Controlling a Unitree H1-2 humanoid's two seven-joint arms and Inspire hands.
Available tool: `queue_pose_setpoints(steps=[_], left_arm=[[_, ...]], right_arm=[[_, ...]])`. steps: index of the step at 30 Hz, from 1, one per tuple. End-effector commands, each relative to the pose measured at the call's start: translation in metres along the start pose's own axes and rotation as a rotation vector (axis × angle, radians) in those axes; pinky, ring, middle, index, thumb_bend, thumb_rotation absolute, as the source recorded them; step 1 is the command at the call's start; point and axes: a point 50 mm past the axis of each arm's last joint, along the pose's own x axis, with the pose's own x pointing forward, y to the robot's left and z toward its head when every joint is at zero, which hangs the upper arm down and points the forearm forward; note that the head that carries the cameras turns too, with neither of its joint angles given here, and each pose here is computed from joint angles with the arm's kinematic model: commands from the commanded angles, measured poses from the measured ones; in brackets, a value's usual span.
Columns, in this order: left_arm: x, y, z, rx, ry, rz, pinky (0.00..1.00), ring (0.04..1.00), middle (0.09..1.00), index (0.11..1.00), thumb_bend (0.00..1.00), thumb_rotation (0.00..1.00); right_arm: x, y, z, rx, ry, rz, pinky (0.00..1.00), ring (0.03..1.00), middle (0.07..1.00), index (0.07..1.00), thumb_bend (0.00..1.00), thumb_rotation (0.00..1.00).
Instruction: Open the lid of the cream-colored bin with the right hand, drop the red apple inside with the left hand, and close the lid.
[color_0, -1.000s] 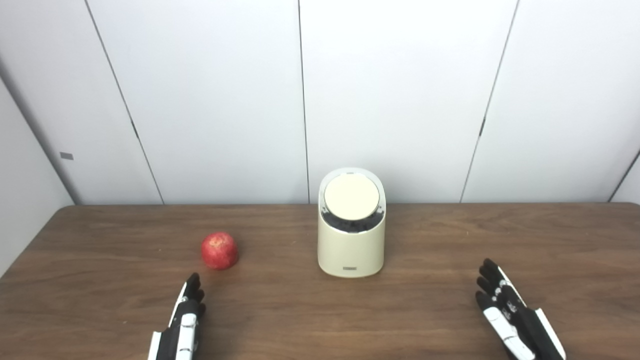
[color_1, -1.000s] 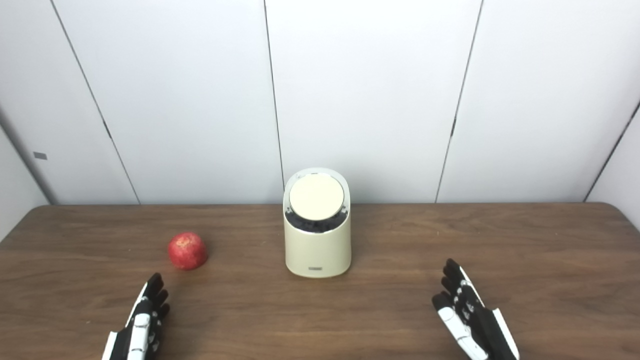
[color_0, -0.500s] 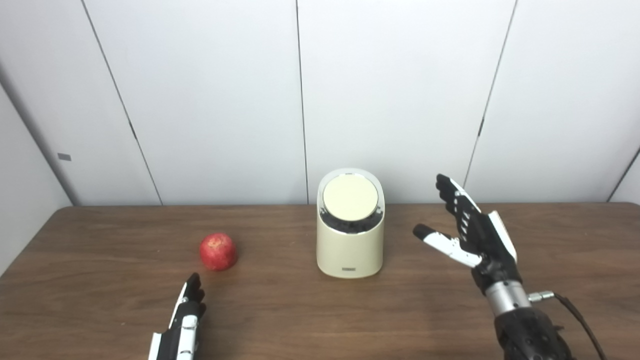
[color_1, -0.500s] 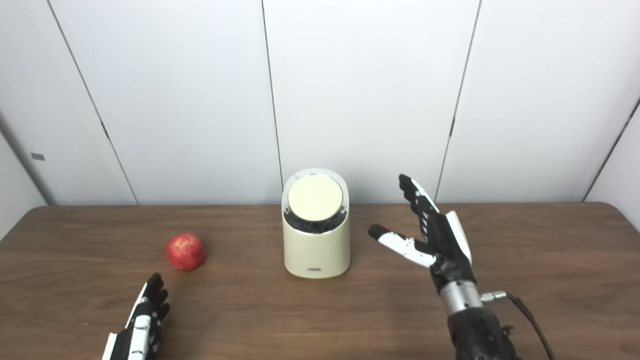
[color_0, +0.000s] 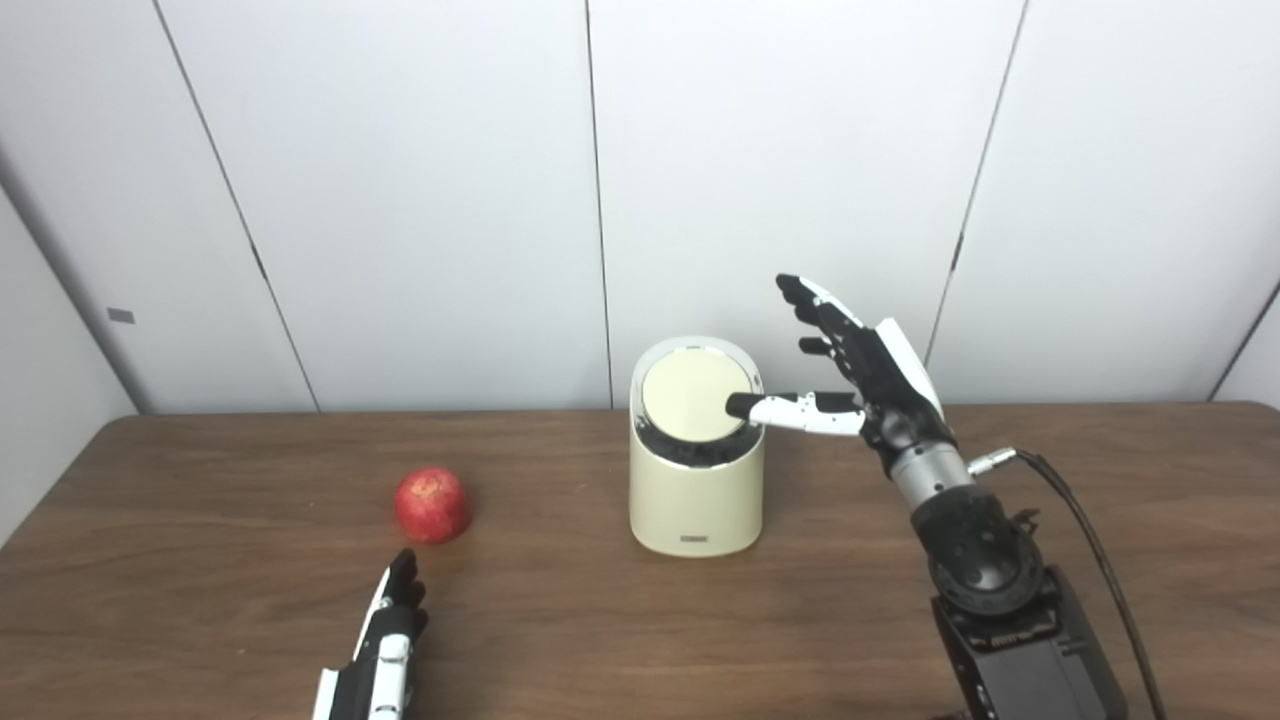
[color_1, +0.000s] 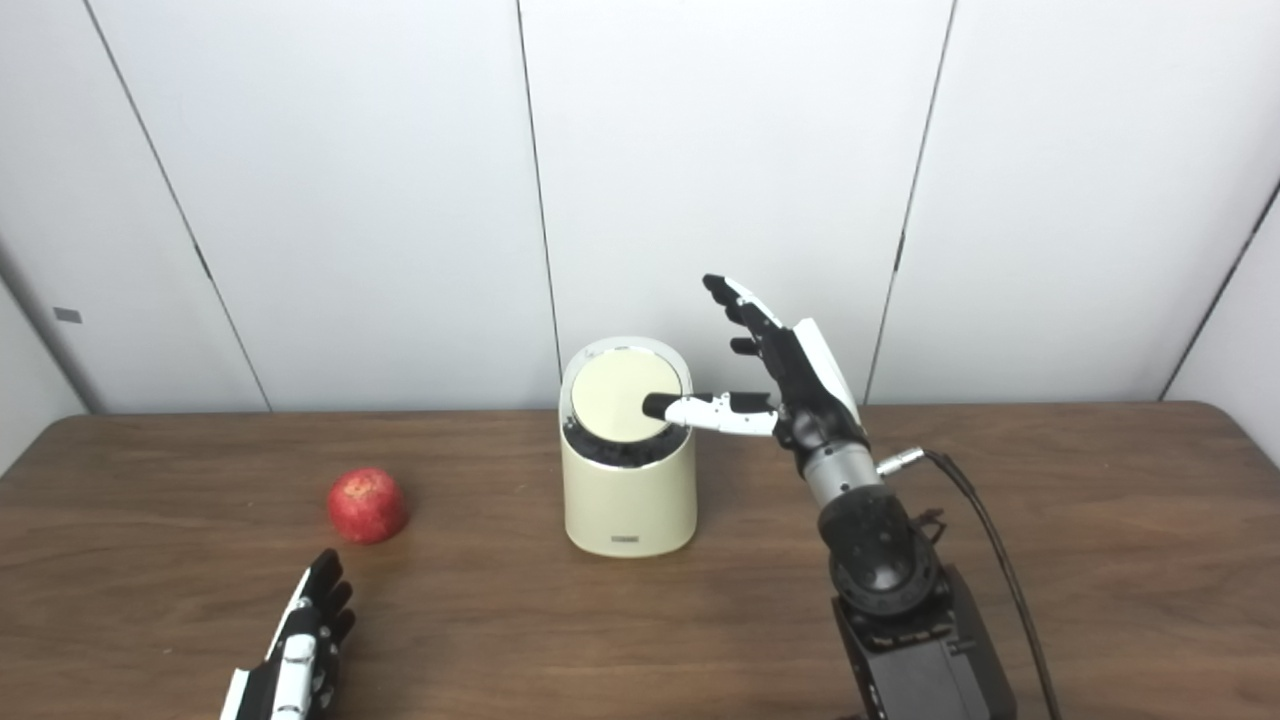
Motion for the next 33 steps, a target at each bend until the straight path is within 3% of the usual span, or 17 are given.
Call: queue_pose_setpoints(steps=[1, 7, 15, 33], left_arm=[[-0.009, -0.006, -0.002, -0.013, 0.007, 0.012, 1.00, 0.987, 0.996, 0.986, 0.44, 0.89], [-0.008, -0.010, -0.002, -0.030, 0.010, 0.010, 1.00, 0.993, 0.994, 0.985, 0.45, 0.93], [-0.009, -0.013, 0.001, -0.041, 0.016, 0.012, 1.00, 0.994, 0.999, 0.991, 0.45, 0.92], [-0.009, -0.016, 0.000, -0.043, 0.019, 0.021, 1.00, 0.981, 0.988, 0.979, 0.48, 0.92]], right_arm=[[0.018, -0.012, 0.026, -0.047, -0.090, -0.019, 0.84, 0.912, 0.907, 0.891, 0.94, 0.32], [0.033, -0.010, 0.026, -0.087, -0.086, 0.024, 0.87, 0.921, 0.912, 0.902, 0.95, 0.30], [0.046, -0.005, 0.021, -0.198, -0.077, 0.038, 0.84, 0.893, 0.901, 0.897, 0.95, 0.32], [0.053, -0.002, 0.009, -0.183, -0.072, 0.011, 0.85, 0.899, 0.903, 0.889, 0.92, 0.33]])
